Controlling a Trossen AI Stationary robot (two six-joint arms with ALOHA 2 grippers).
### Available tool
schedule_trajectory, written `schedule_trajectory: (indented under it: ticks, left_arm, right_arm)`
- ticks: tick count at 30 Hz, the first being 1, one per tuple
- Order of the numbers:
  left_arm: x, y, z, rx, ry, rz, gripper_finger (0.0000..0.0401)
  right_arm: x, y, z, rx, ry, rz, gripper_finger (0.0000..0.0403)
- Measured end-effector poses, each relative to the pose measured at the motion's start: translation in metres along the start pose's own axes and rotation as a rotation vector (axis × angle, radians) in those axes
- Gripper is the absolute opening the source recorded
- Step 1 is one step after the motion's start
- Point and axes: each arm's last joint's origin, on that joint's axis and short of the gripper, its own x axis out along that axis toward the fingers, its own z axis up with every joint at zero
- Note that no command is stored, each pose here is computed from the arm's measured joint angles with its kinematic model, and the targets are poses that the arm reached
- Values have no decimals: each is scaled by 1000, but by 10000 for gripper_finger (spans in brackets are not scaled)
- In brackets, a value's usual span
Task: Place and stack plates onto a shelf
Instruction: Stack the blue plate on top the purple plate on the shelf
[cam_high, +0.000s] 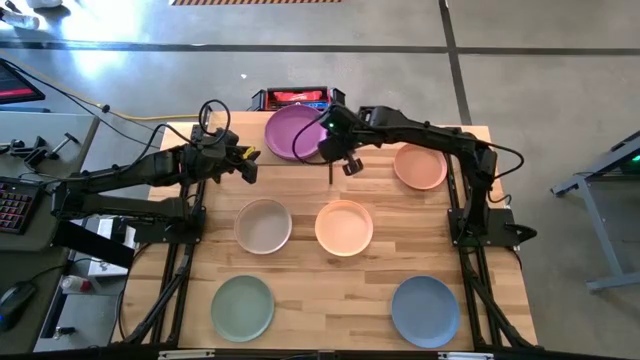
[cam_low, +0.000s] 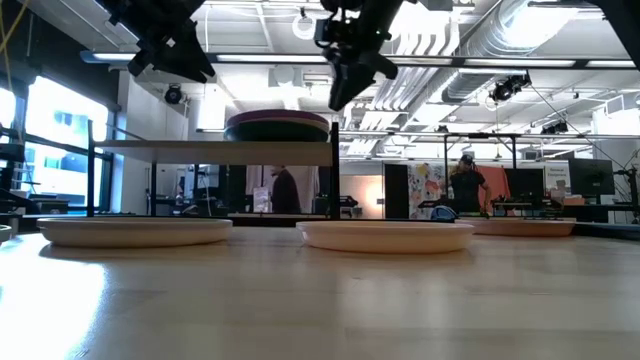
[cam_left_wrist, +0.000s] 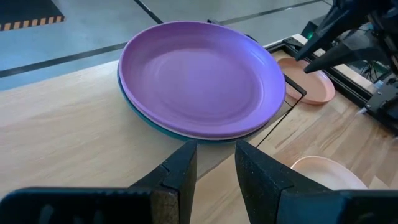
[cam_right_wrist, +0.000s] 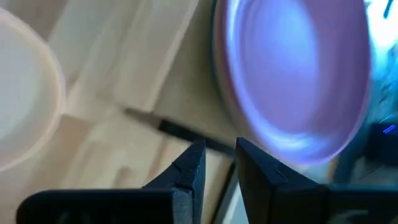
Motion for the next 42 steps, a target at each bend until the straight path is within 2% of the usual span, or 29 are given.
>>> schedule_trajectory:
  ticks: [8,14,21,34,42]
  left_arm:
    - [0,-1,0,8,16,-30,97]
    - [0,-4,-2,65,63,-143,97]
    - [-1,-8,-4,107,122,-274,97]
    - [-1,-9,-4,200,119,-301,97]
    - [-4,-13,-6,201,157,-394,97]
  right_arm:
    - [-7,25,-5,267,154,151,66]
    - [-14,47,2,514,221,283,66]
    - [-24,80,26,796,277,391,66]
    - [-61,176,77,1142,432,393,66]
    - [-89,235,95,1349,458,290,66]
